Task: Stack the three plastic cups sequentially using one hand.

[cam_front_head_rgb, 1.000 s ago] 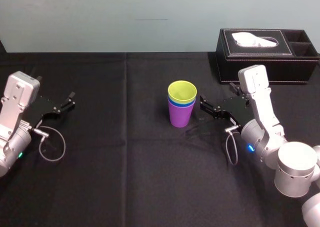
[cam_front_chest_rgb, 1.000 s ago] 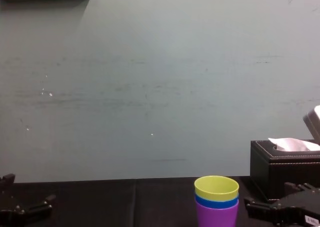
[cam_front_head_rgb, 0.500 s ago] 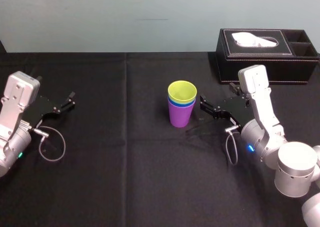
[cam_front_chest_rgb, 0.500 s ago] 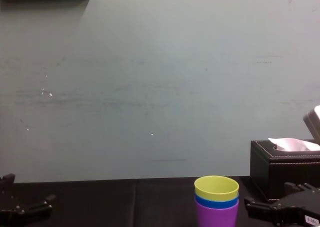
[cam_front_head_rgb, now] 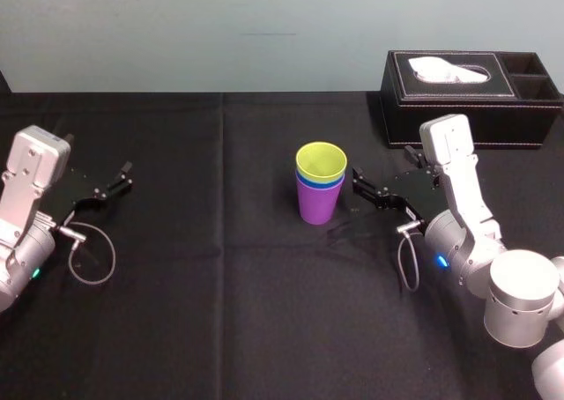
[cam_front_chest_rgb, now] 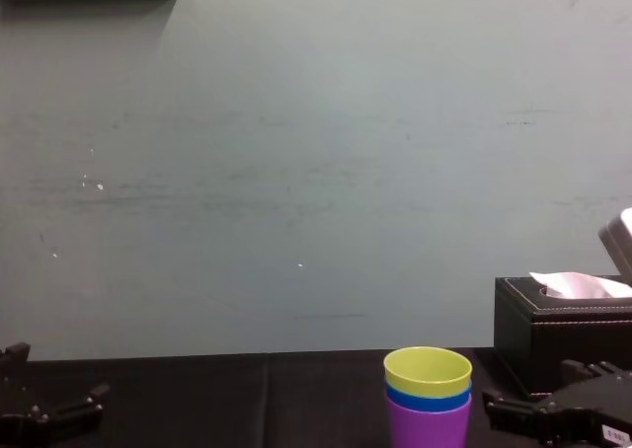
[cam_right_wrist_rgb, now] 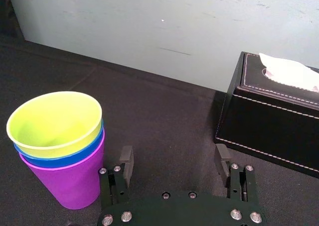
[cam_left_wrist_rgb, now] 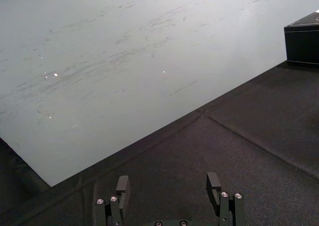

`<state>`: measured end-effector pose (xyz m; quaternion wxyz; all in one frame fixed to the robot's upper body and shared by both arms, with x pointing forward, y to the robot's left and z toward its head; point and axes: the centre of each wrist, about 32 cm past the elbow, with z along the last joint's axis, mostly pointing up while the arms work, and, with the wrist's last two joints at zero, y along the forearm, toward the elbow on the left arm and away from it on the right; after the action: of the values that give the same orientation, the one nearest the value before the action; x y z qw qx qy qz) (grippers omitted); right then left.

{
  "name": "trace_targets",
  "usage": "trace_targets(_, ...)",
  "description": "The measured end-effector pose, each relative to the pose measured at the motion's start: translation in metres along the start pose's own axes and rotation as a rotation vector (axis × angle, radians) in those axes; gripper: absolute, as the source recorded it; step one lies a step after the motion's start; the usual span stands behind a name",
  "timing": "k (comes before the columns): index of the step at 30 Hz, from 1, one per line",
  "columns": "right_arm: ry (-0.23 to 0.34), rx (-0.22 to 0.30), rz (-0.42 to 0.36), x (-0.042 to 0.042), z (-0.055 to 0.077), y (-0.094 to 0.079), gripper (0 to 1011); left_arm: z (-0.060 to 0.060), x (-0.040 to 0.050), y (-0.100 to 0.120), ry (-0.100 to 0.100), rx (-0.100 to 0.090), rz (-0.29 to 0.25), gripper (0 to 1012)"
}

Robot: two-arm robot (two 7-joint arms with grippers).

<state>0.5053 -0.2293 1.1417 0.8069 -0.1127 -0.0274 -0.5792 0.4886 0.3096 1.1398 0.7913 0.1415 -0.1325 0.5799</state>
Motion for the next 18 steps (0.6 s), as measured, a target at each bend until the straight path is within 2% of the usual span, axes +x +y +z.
trace_targets(18, 0.0, 0.0, 0.0, 0.0, 0.0, 0.0, 1003, 0.0, 0.0, 0.0, 0.0, 0.0, 0.0, 1011)
